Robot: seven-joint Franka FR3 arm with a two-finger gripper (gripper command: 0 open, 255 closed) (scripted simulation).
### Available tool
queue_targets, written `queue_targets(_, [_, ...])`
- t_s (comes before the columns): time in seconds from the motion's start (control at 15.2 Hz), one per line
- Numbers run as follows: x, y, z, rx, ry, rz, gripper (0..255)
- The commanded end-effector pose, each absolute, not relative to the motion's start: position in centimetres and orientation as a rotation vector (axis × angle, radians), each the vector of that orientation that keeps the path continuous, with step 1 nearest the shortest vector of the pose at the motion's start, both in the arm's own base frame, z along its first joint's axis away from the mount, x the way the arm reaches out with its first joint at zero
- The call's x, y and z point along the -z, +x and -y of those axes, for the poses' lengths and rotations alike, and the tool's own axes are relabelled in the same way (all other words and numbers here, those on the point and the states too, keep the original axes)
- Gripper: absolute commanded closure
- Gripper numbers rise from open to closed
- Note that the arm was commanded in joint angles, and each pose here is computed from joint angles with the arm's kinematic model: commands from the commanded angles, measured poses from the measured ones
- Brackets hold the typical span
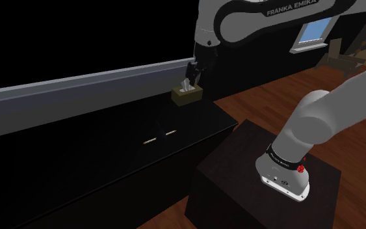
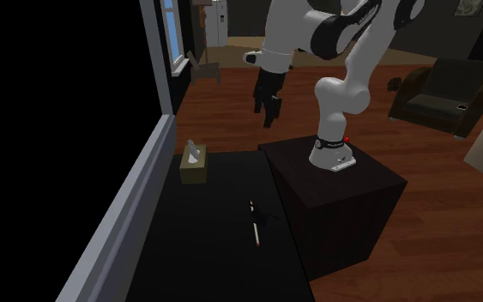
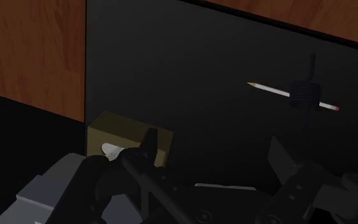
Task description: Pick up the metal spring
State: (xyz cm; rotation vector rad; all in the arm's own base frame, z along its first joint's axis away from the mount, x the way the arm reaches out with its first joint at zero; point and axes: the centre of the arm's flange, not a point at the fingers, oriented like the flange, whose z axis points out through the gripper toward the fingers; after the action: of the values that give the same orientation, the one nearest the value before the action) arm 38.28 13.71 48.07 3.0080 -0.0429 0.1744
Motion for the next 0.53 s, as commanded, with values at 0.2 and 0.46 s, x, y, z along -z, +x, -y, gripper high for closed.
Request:
queue_targets(0.2, [-43.0,40.1,-18.3,-0.149,2.977,0.059,0])
queue_targets(0.46, [-38.9,41.7,-21.9,-0.129,2.951,0.071,0])
